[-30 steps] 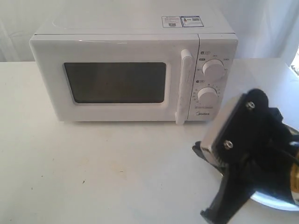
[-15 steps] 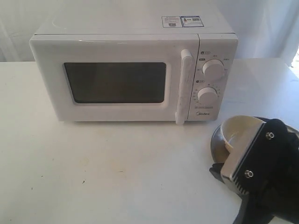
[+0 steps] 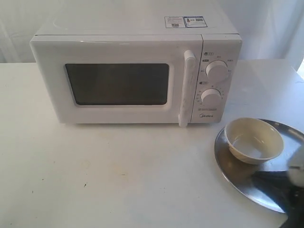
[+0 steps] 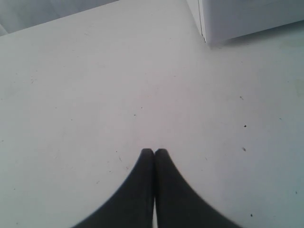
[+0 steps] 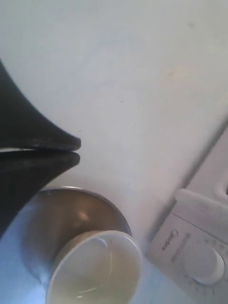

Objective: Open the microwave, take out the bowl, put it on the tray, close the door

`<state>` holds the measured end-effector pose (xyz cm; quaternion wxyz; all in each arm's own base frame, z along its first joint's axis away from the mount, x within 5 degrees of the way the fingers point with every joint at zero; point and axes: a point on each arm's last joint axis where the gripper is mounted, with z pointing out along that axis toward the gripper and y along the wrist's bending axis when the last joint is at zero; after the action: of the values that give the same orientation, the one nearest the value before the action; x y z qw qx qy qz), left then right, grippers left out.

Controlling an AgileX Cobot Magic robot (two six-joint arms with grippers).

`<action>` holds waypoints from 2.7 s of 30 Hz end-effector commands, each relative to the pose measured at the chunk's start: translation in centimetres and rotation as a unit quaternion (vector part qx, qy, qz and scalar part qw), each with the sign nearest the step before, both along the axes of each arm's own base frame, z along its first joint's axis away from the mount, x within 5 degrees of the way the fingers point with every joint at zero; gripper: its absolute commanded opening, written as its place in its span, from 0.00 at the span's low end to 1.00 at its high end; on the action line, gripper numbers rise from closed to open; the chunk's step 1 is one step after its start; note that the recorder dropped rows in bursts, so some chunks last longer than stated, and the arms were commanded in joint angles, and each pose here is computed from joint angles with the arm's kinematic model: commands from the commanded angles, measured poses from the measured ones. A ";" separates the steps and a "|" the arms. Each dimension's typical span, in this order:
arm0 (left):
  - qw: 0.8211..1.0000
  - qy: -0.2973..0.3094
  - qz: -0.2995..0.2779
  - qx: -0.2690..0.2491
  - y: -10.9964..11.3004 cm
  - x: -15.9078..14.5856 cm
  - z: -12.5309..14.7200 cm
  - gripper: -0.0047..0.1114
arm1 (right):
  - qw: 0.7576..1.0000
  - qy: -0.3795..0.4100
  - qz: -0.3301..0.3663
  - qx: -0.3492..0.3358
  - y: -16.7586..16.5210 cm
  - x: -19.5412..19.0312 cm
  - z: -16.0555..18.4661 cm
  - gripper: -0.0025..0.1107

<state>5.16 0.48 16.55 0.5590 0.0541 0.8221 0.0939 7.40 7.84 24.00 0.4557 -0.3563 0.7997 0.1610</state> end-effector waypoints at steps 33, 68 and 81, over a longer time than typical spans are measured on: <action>1.000 -0.001 -0.002 -0.006 -0.1 0.0 0.1 0.04 | 0.923 -0.104 -0.259 0.264 -6.0 -2.1 -4.4 0.02; 1.000 -0.001 -0.002 -0.006 -0.1 0.0 0.1 0.04 | 0.961 -0.127 -0.220 0.107 -6.1 -2.3 -5.6 0.02; 1.000 -0.001 -0.002 -0.006 -0.1 0.0 0.1 0.04 | 0.962 -0.128 -0.219 0.104 -6.1 -2.3 -5.6 0.02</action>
<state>5.15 0.48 16.54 0.5583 0.0542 0.8226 0.0938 5.14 1.72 18.44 0.6096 -0.1419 0.7745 0.0913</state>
